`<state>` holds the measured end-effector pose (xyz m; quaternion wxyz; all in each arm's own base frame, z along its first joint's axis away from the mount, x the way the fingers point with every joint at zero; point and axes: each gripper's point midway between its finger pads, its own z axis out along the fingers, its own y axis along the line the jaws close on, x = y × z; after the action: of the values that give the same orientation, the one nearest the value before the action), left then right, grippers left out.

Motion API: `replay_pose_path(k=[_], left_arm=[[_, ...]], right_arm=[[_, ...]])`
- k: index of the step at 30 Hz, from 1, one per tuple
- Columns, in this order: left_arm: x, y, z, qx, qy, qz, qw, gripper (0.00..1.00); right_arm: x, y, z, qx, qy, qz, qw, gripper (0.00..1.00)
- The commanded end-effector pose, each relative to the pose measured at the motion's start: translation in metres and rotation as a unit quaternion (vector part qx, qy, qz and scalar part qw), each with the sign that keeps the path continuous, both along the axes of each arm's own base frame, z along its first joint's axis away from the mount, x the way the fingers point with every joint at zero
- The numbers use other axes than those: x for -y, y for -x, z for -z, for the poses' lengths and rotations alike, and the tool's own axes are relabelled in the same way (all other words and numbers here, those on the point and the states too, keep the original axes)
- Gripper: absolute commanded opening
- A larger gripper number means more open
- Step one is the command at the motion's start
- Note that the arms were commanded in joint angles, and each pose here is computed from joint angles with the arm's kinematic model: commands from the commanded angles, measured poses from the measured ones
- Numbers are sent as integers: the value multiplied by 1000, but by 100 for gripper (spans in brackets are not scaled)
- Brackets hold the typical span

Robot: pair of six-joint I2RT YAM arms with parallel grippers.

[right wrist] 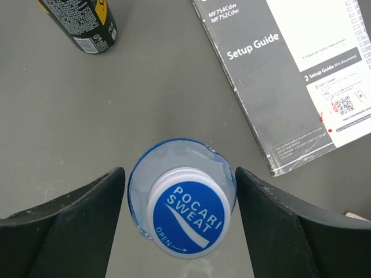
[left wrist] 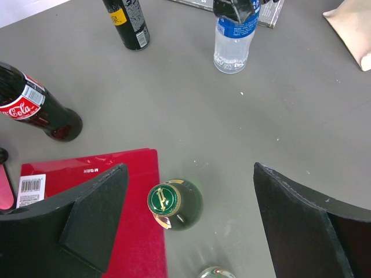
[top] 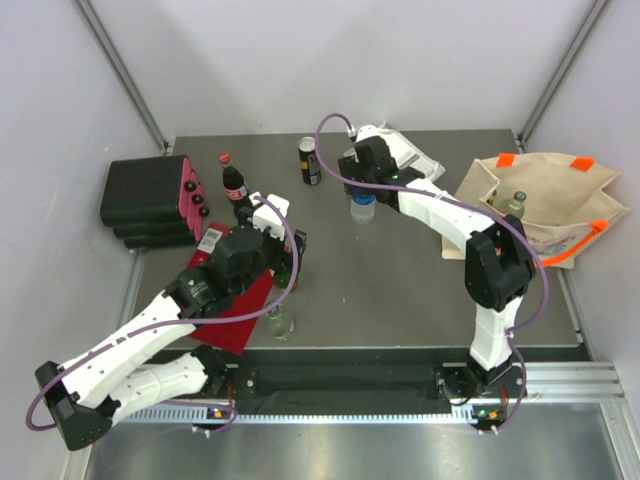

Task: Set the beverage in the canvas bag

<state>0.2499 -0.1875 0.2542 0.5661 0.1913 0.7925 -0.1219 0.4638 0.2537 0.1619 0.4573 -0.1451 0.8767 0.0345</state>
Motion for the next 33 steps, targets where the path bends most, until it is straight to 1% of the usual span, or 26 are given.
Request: replay_pose_path(k=[1,4,5,7,8,10,11,12,13,15,16,17,18,26,27,28,29,30,31,32,33], left_arm=[[3,-3,-19,19,20,0,1000,93],[2,-3,-18,19,19,-3,1000,93],[2,-3,-18,19,18,-4,1000,93],[1,-3,-18,20,18,-4,1000,93],[2,-3,-17,18,17,-4,1000,93],[2,-4,-17,18,16,-3,1000,93],[3,-4,-16,17,16,-2,1000,93],[3,-4,-16,17,16,-2,1000,93],[3,-4,-16,17,16,-2,1000,93],[3,-3,-16,17,16,0,1000,93],[3,-3,-16,17,17,-1,1000,93],[3,-3,-16,16,16,-1,1000,93],[3,-4,-16,16,15,-1,1000,93],[3,-4,-16,16,15,-1,1000,93],[3,-4,-16,16,16,-1,1000,93],[3,-4,-16,16,16,-1,1000,93],[3,-4,-15,16,14,-1,1000,93],[3,-4,-16,16,15,-1,1000,93],[3,-3,-16,16,16,-1,1000,93],[3,-3,-17,17,16,-2,1000,93],[2,-4,-17,18,16,-3,1000,93]], right_arm=[[0,-10,-9,18,-26,1,999,73],[4,-11,-7,16,-34,0,999,61],[6,-11,-9,18,-35,1,999,52],[11,-10,-19,28,-34,8,999,43],[15,-9,-23,31,-32,10,999,35],[19,-6,-41,45,-34,11,998,30],[19,-4,-47,48,-36,7,998,26],[18,0,-52,45,-41,-1,998,23],[18,3,-70,59,-49,-6,997,21],[18,9,-84,61,-56,-14,996,14],[20,13,-100,74,-62,-16,995,10],[21,15,-107,77,-65,-17,995,4],[22,19,-111,78,-67,-18,995,1],[38,58,-187,124,-105,-36,986,0],[43,66,-209,146,-112,-38,982,0],[46,69,-218,153,-114,-39,981,0],[51,73,-225,159,-112,-36,980,0],[59,80,-245,182,-112,-34,976,0],[66,83,-253,192,-107,-28,975,0],[79,85,-259,200,-98,-9,975,0],[89,92,-277,218,-100,0,971,0]])
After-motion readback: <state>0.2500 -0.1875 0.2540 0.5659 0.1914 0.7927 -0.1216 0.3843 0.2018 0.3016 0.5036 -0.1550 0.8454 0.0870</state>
